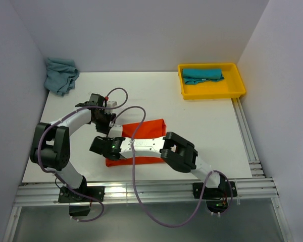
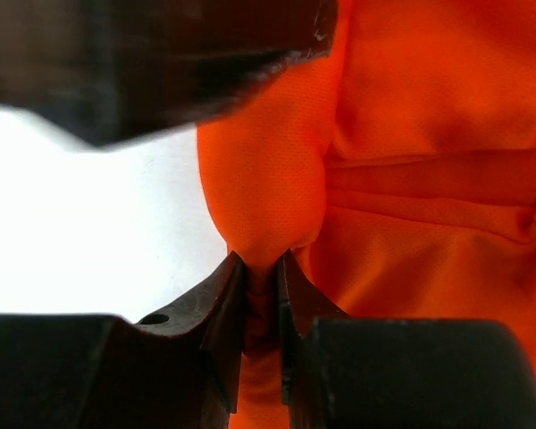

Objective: Roll the t-shirts
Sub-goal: Roll the tshirt

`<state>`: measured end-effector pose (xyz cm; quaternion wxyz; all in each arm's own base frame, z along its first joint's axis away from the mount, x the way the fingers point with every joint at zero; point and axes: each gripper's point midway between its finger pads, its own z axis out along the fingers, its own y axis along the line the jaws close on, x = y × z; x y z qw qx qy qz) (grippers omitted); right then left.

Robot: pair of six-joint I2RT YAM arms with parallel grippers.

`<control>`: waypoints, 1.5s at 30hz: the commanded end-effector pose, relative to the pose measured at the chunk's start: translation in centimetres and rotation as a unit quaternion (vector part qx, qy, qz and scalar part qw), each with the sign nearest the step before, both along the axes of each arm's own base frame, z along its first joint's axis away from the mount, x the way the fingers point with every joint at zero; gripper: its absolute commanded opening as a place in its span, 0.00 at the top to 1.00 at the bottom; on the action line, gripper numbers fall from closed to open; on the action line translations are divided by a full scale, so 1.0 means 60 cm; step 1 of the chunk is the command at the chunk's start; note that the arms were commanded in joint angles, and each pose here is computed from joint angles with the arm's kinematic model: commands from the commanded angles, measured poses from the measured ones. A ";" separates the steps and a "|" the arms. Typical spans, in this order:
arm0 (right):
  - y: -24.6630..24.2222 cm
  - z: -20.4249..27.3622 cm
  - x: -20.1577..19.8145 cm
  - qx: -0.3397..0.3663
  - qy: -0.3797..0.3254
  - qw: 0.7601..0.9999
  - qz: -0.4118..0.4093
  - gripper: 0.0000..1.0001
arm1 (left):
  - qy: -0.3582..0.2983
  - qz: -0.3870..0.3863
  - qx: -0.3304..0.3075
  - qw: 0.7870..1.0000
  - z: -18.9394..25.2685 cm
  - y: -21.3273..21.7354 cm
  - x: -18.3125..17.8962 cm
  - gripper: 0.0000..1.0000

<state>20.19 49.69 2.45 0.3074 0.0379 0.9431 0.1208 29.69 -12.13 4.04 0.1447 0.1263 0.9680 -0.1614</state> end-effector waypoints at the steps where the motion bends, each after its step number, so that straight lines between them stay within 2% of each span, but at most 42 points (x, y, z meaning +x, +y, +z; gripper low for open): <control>1: -0.007 -0.040 -0.022 0.055 0.044 0.997 0.019 0.91 | -0.048 -0.002 -0.008 0.999 0.050 -0.005 0.020 0.52; 3: 0.004 -0.008 -0.025 0.121 0.050 0.991 0.026 0.91 | -0.059 0.000 -0.012 0.998 0.059 -0.006 0.024 0.50; 9: -0.010 0.014 -0.006 0.274 0.055 0.960 0.008 0.91 | -0.075 0.006 -0.017 0.997 0.075 -0.002 0.028 0.45; 11: -0.018 0.013 -0.001 0.329 0.066 0.942 -0.001 0.92 | -0.073 0.006 -0.019 0.997 0.073 -0.002 0.027 0.45; 12: -0.006 0.037 0.004 0.377 0.058 0.924 0.005 0.92 | -0.071 0.006 -0.018 0.997 0.071 -0.001 0.026 0.45; 15: -0.031 0.013 0.005 0.426 0.082 0.901 -0.011 0.93 | -0.065 0.004 -0.020 0.998 0.066 -0.002 0.025 0.45; 16: -0.029 0.031 0.008 0.468 0.080 0.880 -0.010 0.93 | -0.062 0.004 -0.019 0.998 0.064 -0.002 0.024 0.45; 18: -0.026 0.037 0.014 0.510 0.082 0.856 -0.003 0.93 | -0.060 0.003 -0.019 0.998 0.062 -0.002 0.024 0.45; 22: -0.024 0.036 0.014 0.557 0.096 0.825 -0.008 0.92 | -0.042 0.002 -0.017 0.999 0.044 -0.002 0.019 0.45; 24: -0.023 0.025 0.014 0.567 0.103 0.817 -0.010 0.92 | -0.035 0.005 -0.010 0.999 0.034 0.001 0.018 0.46; 25: -0.021 0.036 0.016 0.585 0.103 0.805 -0.010 0.92 | -0.027 0.005 -0.007 1.000 0.025 0.003 0.017 0.47; 28: -0.022 0.030 0.014 0.597 0.109 0.795 -0.014 0.93 | -0.007 0.007 -0.001 1.000 0.005 0.005 0.011 0.50; 33: -0.024 0.019 0.013 0.589 0.112 0.800 -0.018 0.93 | 0.005 0.008 0.001 1.000 -0.005 0.005 0.011 0.59; 35: -0.023 0.023 0.012 0.579 0.110 0.808 -0.014 0.89 | 0.006 0.007 0.001 1.000 -0.006 0.003 0.009 0.70; 36: -0.027 0.003 0.010 0.554 0.119 0.824 -0.024 0.87 | 0.007 0.007 0.001 1.000 -0.006 0.004 0.009 0.75; 37: -0.028 -0.004 0.008 0.537 0.118 0.835 -0.022 0.84 | 0.008 0.006 0.001 1.000 -0.006 0.004 0.008 0.84; 38: -0.028 0.014 0.014 0.532 0.106 0.840 -0.024 0.76 | 0.007 0.007 0.002 1.000 -0.005 0.004 0.008 0.88; 39: -0.037 -0.013 0.011 0.492 0.112 0.863 -0.037 0.72 | 0.007 0.006 0.001 1.000 -0.005 0.004 0.008 0.94; 41: -0.043 0.000 0.020 0.453 0.088 0.886 -0.044 0.60 | 0.005 0.007 0.003 1.000 -0.003 0.005 0.009 0.99; 42: -0.052 -0.024 0.014 0.400 0.096 0.910 -0.054 0.57 | 0.004 0.007 0.003 1.000 -0.003 0.005 0.009 1.00; 44: -0.059 -0.014 0.017 0.352 0.080 0.931 -0.057 0.50 | 0.001 0.008 0.004 1.000 -0.001 0.006 0.010 1.00; 45: -0.071 -0.024 0.017 0.300 0.074 0.948 -0.072 0.48 | 0.001 0.007 0.004 1.000 -0.001 0.005 0.010 1.00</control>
